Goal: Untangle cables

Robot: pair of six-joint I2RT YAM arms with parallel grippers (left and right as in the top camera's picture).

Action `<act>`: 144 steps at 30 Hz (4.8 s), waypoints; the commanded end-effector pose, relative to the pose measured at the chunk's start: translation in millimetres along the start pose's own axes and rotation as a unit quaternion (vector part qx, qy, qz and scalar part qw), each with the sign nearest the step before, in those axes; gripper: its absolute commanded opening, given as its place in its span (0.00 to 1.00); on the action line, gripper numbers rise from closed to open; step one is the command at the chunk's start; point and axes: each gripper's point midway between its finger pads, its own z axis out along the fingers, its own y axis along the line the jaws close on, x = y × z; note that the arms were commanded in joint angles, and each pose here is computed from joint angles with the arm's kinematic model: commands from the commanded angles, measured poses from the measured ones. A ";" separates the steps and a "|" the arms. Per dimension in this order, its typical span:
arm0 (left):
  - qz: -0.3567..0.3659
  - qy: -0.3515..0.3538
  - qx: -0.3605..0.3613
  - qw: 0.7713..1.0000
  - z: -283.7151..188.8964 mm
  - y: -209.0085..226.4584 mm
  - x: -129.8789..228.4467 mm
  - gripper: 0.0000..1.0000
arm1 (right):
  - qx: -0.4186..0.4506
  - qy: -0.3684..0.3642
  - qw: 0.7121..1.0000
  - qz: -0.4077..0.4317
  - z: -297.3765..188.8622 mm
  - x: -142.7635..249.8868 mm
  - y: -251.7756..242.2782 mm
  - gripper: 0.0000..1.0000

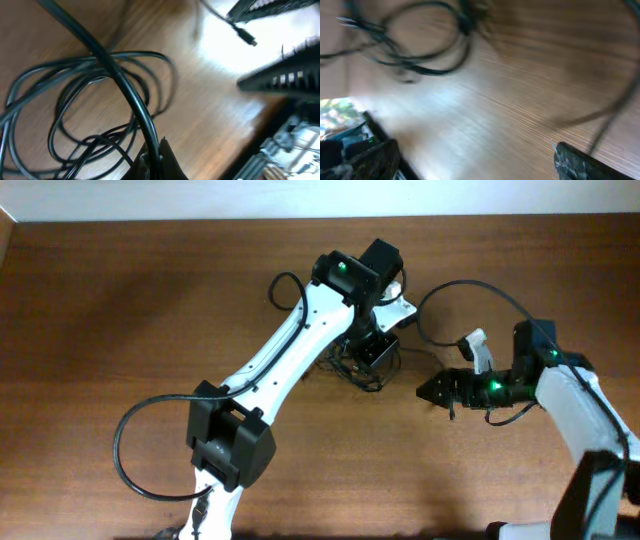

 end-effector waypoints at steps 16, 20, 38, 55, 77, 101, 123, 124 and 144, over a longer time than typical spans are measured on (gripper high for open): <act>0.020 -0.197 0.423 0.884 -100.7 -56.9 -39.1 0.00 | -0.106 -0.075 0.989 0.076 -10.3 -41.0 36.6 0.68; 0.019 -0.202 0.439 0.875 -106.1 -60.0 -40.7 0.00 | -0.098 -0.056 0.991 0.076 3.3 -38.4 46.1 0.68; -0.094 -0.226 0.369 0.897 -117.6 35.1 -26.6 0.00 | 0.351 -0.070 0.922 0.150 -9.7 -19.5 -76.8 0.04; -0.222 -0.263 0.317 0.884 -150.7 141.2 38.8 0.00 | 0.433 -0.080 0.857 0.268 -66.0 8.2 -156.7 0.04; -0.228 -0.086 0.197 0.950 -25.8 101.8 30.0 0.88 | 0.138 -0.044 0.980 0.136 -6.1 -17.5 -70.0 0.04; -0.142 0.005 0.115 0.983 126.9 -34.0 -25.9 0.29 | 0.213 -0.040 0.956 0.197 -11.9 -2.8 -95.9 0.06; -0.135 -0.006 -0.037 0.990 151.6 -2.7 -31.7 0.00 | 0.211 -0.041 0.957 0.196 -11.7 -3.2 -95.6 0.04; -0.143 -0.017 -0.038 0.989 144.2 6.0 -37.1 0.00 | 0.211 -0.041 0.957 0.196 -11.7 -3.2 -95.6 0.04; -0.168 0.027 0.085 0.982 183.0 -12.1 -27.4 0.00 | 0.211 -0.041 0.957 0.196 -11.7 -3.1 -95.5 0.04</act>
